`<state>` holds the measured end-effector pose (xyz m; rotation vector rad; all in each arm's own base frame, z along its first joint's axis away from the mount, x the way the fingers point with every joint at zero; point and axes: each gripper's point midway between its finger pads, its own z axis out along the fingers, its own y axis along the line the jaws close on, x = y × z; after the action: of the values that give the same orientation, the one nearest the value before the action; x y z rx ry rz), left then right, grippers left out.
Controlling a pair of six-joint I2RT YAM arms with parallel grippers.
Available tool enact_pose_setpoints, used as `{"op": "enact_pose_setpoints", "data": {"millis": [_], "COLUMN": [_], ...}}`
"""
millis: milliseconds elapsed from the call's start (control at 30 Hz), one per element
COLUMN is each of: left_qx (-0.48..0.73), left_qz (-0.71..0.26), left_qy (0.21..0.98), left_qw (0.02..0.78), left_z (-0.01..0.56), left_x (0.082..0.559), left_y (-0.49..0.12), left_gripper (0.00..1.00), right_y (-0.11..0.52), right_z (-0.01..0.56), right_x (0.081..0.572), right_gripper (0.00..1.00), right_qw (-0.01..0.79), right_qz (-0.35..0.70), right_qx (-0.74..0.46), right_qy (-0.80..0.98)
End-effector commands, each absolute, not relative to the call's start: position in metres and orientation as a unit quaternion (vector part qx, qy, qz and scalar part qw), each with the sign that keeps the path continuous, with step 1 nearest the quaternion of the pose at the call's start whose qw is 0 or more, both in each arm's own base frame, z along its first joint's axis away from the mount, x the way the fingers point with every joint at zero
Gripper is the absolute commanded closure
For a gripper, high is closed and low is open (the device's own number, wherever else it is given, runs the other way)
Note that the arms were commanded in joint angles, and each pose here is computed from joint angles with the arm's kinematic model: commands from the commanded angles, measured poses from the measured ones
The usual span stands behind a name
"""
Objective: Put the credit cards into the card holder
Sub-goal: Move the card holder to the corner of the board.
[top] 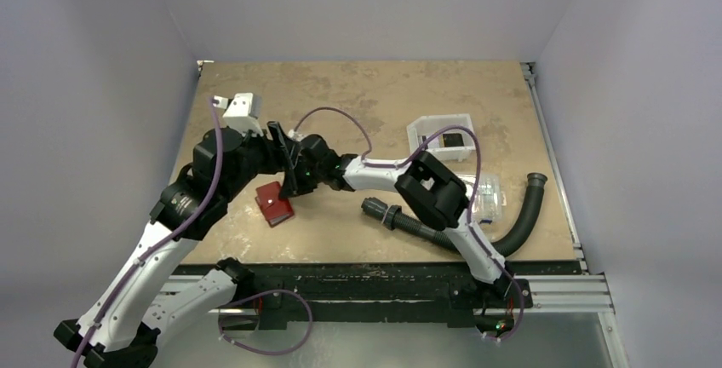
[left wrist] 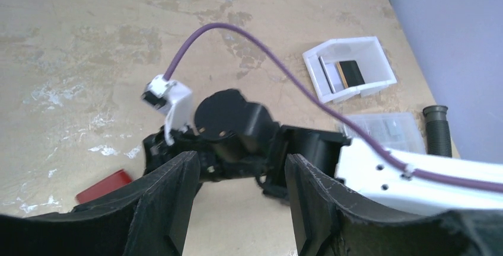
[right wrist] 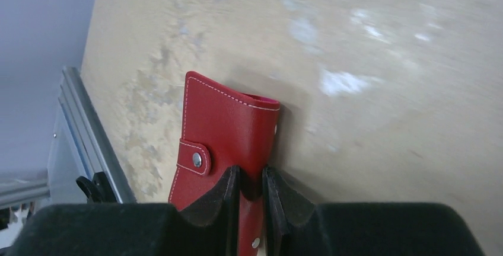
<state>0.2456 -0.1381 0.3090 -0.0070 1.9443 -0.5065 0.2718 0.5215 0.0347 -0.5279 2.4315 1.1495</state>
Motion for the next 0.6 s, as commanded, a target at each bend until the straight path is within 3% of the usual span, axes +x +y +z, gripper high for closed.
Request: {"op": "enact_pose_setpoints", "data": {"millis": [0, 267, 367, 567], "left_qx": [-0.04, -0.081, -0.087, -0.103], "left_qz": [-0.224, -0.224, -0.227, -0.227], "left_qy": [0.774, 0.739, 0.736, 0.723], "left_qw": [0.591, 0.63, 0.632, 0.645], "left_z": [0.356, 0.381, 0.383, 0.396], "left_x": [0.242, 0.234, 0.234, 0.234], "left_y": [-0.122, -0.101, -0.101, -0.094], "left_gripper": [0.4, 0.4, 0.4, 0.4], "right_y": [0.554, 0.631, 0.64, 0.592], "right_z": [0.022, 0.043, 0.07, 0.139], "right_x": [0.245, 0.206, 0.192, 0.249], "right_gripper": [0.79, 0.75, 0.68, 0.48], "right_qw": [0.189, 0.146, 0.134, 0.181], "right_qz": [0.406, 0.517, 0.557, 0.554], "right_qx": [-0.248, -0.317, -0.323, -0.287], "right_qy": [0.859, 0.781, 0.753, 0.76]}}
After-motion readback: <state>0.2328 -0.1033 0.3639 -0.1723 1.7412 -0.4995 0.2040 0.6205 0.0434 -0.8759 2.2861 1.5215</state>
